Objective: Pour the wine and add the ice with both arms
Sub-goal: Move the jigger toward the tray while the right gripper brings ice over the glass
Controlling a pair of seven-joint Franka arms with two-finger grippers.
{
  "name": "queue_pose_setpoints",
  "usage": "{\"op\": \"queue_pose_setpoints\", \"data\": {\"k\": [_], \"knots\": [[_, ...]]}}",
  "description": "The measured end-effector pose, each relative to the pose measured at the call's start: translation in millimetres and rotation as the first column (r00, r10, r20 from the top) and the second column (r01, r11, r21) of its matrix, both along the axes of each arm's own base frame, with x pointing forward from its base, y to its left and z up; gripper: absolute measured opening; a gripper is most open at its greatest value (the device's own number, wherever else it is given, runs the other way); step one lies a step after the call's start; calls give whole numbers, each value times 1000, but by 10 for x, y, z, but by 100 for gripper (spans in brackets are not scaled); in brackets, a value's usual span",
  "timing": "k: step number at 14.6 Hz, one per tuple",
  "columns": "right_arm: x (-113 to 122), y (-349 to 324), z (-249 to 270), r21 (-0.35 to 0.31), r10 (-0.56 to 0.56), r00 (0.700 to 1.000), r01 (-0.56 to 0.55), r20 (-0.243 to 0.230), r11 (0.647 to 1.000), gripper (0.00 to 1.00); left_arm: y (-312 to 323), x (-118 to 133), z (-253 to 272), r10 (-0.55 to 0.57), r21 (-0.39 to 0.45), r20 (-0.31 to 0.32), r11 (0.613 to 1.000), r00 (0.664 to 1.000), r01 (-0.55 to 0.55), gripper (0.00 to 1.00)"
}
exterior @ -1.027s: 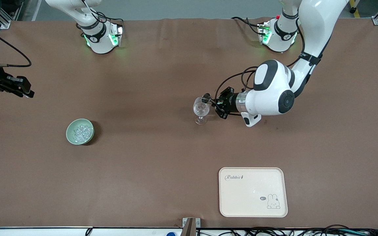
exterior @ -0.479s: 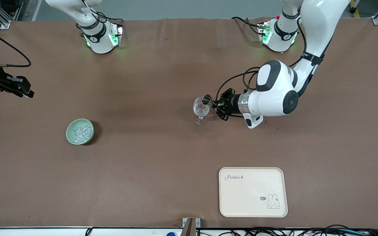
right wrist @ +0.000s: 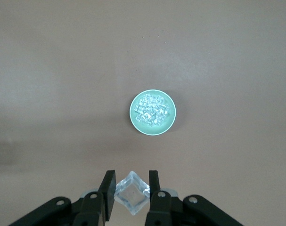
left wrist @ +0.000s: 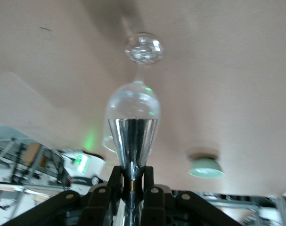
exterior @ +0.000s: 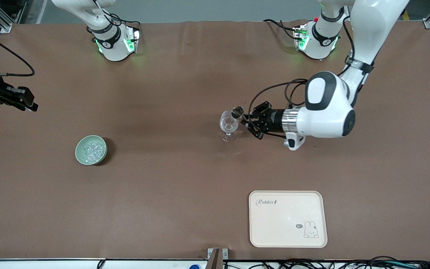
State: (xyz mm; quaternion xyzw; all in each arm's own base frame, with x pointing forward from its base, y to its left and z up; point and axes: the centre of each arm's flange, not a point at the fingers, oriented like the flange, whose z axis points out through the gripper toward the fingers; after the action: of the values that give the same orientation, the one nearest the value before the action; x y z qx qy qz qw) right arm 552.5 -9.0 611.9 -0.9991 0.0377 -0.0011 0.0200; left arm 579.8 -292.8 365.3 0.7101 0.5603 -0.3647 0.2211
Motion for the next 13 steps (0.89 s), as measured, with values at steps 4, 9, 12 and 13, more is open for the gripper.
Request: {"op": "queue_pose_setpoints", "data": {"k": [4,9,12,13], "knots": [[5,204,6,1,-35,999,35,0,999,33,581,605,66,140,-79,8,987,990,-139,21],[217,1096,-105,-2,-176,984,176,3,984,33,1055,1235,-303,266,-246,-32,932,963,-265,21],[429,1695,-240,-3,-236,972,236,10,972,33,1445,1412,-557,327,-355,-16,881,945,-312,21],[467,1900,-297,-2,-251,968,251,13,968,33,1585,1443,-645,342,-372,-6,871,940,-320,21]]}}
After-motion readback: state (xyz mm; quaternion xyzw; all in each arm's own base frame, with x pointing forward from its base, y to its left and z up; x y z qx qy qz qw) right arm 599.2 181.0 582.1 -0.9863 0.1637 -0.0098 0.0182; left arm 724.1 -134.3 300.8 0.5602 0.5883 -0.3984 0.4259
